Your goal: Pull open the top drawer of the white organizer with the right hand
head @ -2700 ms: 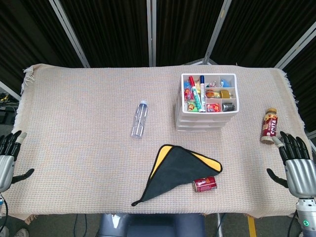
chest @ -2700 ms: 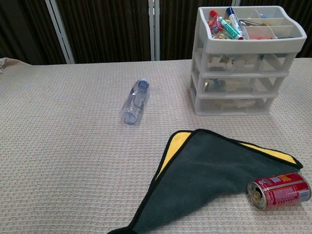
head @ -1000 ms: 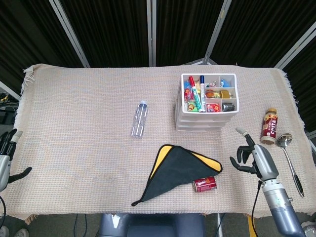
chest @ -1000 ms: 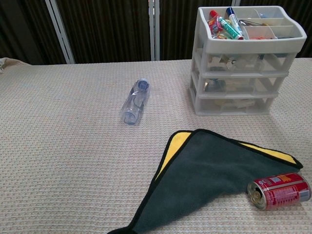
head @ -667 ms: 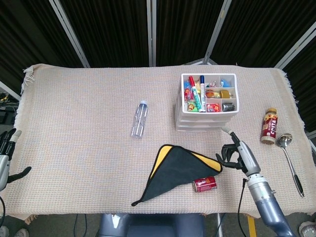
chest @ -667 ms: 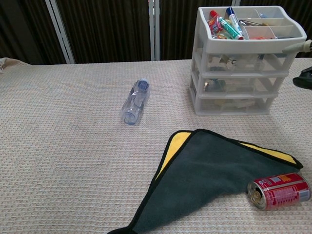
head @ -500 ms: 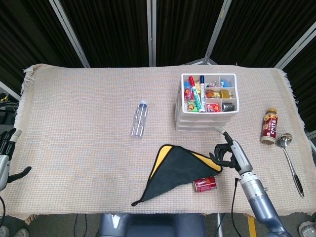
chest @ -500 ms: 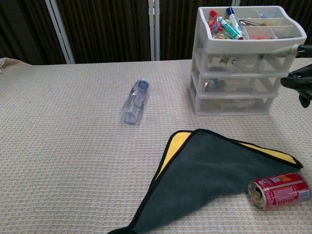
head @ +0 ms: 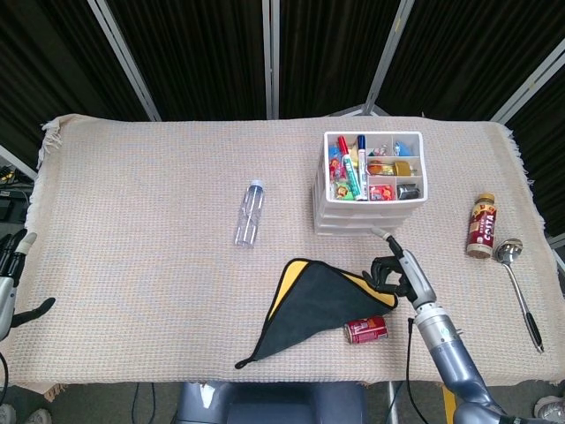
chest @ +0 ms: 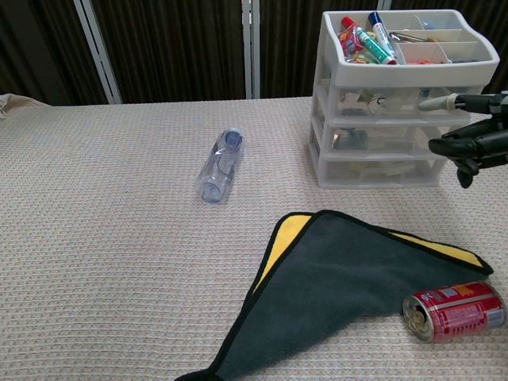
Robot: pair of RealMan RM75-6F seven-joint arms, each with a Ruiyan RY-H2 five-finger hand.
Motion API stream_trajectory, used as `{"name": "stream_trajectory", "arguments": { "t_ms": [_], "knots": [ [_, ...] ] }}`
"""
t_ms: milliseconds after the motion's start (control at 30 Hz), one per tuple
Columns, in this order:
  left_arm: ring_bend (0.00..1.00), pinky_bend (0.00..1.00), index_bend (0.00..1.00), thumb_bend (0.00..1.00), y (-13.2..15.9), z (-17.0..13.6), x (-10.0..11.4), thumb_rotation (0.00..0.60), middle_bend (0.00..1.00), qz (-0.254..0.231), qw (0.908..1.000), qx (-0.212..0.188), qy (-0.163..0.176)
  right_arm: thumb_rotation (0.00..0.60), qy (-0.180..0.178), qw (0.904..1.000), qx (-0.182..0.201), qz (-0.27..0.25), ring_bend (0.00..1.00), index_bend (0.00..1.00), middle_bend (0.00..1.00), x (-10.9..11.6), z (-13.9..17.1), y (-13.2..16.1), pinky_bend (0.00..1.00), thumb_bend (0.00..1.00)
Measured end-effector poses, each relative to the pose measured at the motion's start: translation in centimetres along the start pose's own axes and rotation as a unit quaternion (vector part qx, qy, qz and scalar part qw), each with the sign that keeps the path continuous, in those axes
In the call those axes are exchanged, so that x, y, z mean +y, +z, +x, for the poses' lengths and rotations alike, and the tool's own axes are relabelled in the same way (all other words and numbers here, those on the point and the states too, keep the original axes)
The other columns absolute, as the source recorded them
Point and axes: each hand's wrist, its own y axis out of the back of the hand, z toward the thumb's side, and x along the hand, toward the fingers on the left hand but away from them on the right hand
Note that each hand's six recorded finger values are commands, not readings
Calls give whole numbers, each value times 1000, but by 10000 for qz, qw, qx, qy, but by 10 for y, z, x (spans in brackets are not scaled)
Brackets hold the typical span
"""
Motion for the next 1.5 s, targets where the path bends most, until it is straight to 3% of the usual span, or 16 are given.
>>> {"name": "stream_trajectory", "arguments": {
  "t_ms": [1000, 1500],
  "knots": [
    [0, 0, 0, 101, -3, 1, 1, 600, 0, 9, 10000, 43, 9, 600, 184, 9939, -340, -1035, 739, 163, 724, -14, -39, -8, 627, 325],
    [0, 0, 0, 101, -4, 3, 0, 600, 0, 9, 10000, 55, -15, 600, 301, 9858, -290, -1627, 739, 166, 723, -24, -51, -1, 625, 328]
  ]
}}
